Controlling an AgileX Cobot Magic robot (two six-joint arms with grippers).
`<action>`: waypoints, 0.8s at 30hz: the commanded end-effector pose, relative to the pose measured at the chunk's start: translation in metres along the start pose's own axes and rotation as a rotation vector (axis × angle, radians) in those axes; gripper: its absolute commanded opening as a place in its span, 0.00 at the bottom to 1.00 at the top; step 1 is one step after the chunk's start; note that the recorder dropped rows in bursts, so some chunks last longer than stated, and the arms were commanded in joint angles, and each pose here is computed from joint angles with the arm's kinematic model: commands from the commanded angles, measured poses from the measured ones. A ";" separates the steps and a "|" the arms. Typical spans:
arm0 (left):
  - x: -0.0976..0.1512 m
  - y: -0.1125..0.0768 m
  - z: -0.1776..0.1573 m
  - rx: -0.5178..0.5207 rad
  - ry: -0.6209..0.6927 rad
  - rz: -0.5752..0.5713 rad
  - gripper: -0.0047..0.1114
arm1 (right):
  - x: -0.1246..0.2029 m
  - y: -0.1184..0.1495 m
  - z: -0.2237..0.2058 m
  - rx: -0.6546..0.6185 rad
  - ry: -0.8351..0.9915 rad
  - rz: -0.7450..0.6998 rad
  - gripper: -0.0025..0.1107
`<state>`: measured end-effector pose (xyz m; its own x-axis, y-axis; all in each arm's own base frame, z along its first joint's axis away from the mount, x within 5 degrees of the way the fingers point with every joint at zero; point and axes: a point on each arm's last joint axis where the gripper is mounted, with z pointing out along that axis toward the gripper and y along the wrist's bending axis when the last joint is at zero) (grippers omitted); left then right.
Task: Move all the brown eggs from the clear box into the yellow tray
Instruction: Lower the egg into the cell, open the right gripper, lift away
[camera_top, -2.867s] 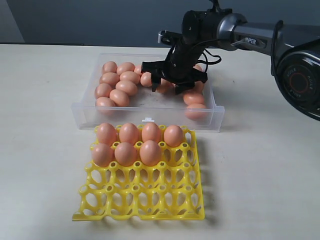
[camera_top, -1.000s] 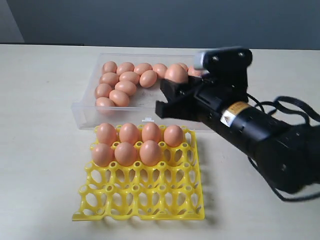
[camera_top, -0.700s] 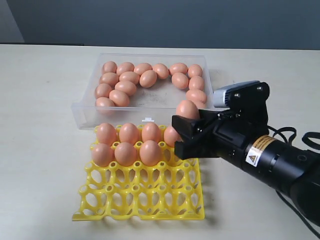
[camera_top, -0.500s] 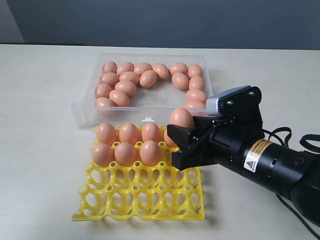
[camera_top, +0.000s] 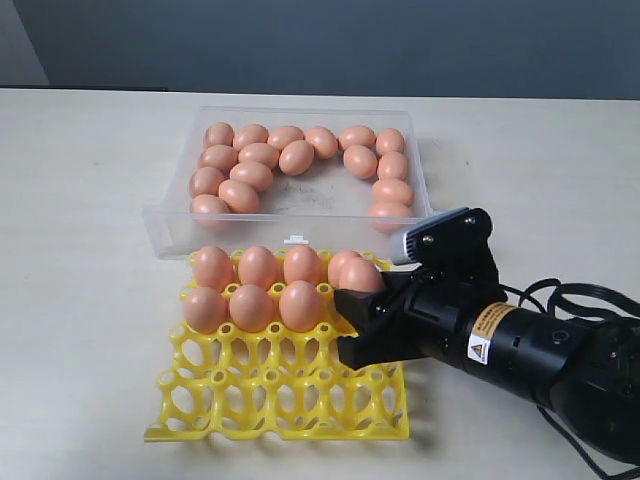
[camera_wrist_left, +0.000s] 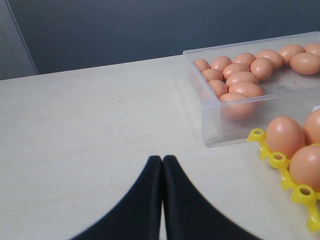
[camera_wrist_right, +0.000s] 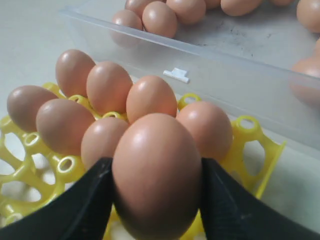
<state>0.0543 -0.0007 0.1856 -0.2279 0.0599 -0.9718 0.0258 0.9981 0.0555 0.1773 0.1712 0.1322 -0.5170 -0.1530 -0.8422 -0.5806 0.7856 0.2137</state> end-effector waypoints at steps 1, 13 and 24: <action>0.000 0.000 0.000 -0.005 -0.009 -0.001 0.04 | -0.002 0.005 0.000 -0.054 -0.030 -0.017 0.03; 0.000 0.000 0.000 -0.005 -0.009 -0.001 0.04 | -0.004 0.005 0.000 -0.057 -0.053 -0.001 0.03; 0.000 0.000 0.000 -0.005 -0.009 -0.001 0.04 | -0.001 0.004 0.000 -0.047 -0.020 0.029 0.34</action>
<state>0.0543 -0.0007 0.1856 -0.2279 0.0599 -0.9718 0.0258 0.9981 0.0555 0.1752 0.1747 0.1330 -0.5266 -0.1329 -0.8397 -0.5982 0.7598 0.2548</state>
